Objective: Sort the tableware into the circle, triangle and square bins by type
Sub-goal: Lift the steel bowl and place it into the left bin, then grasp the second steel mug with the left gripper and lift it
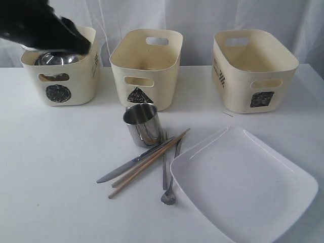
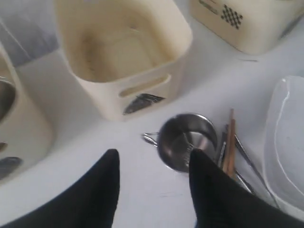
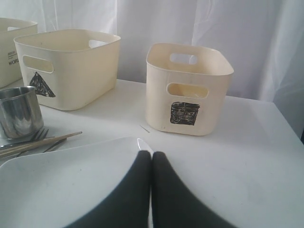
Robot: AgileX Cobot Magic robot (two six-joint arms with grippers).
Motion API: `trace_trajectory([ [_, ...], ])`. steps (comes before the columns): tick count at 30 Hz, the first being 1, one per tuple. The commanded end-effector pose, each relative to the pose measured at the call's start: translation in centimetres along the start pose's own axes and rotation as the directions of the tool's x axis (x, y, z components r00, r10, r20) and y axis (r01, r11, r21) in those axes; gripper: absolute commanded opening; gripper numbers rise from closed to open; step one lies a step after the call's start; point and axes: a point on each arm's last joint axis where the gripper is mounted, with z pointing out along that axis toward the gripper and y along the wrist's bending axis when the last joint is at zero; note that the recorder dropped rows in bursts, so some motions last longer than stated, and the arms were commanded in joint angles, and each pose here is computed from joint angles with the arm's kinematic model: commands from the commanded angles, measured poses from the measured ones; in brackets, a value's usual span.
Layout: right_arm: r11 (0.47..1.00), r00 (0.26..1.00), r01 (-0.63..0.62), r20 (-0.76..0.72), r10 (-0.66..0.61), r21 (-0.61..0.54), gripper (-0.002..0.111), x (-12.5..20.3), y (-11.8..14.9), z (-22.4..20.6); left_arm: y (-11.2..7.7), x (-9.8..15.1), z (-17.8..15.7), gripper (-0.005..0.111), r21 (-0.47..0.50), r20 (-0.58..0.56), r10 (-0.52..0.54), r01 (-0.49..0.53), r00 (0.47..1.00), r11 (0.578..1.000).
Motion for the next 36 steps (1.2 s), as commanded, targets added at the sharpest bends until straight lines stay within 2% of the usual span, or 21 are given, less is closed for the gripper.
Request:
trace_trajectory([
  [1,1.0,1.0,0.0,0.005,0.0,0.005,0.0,0.1,0.0,0.0,-1.1,1.5,4.8,0.056,0.042,-0.099,-0.138,0.142,0.985,0.989],
  [8,1.0,1.0,0.0,0.005,0.0,0.005,0.0,0.1,0.0,0.0,-0.7,3.4,10.0,0.056,0.018,-0.138,-0.267,0.272,0.954,0.962],
  [15,1.0,1.0,0.0,0.005,0.0,0.005,0.0,0.1,0.0,0.0,-0.6,4.5,13.0,0.056,0.018,-0.14,-0.401,0.407,0.905,0.913],
  [18,1.0,1.0,0.0,0.005,0.0,0.005,0.0,0.1,0.0,0.0,-0.7,5.2,13.8,0.056,0.016,-0.175,-0.444,0.454,0.879,0.891],
  [26,1.0,1.0,0.0,0.005,0.0,0.005,0.0,0.1,0.0,0.0,-0.7,6.0,15.2,0.056,0.002,-0.202,-0.466,0.476,0.861,0.879],
  [31,1.0,1.0,0.0,0.005,0.0,0.005,0.0,0.1,0.0,0.0,-0.7,7.2,16.7,0.056,-0.023,-0.229,-0.508,0.517,0.83,0.856],
  [36,1.0,1.0,0.0,0.005,0.0,0.005,0.0,0.1,0.0,0.0,-1.3,7.5,18.3,0.054,-0.024,-0.212,-0.498,0.505,0.841,0.863],
])
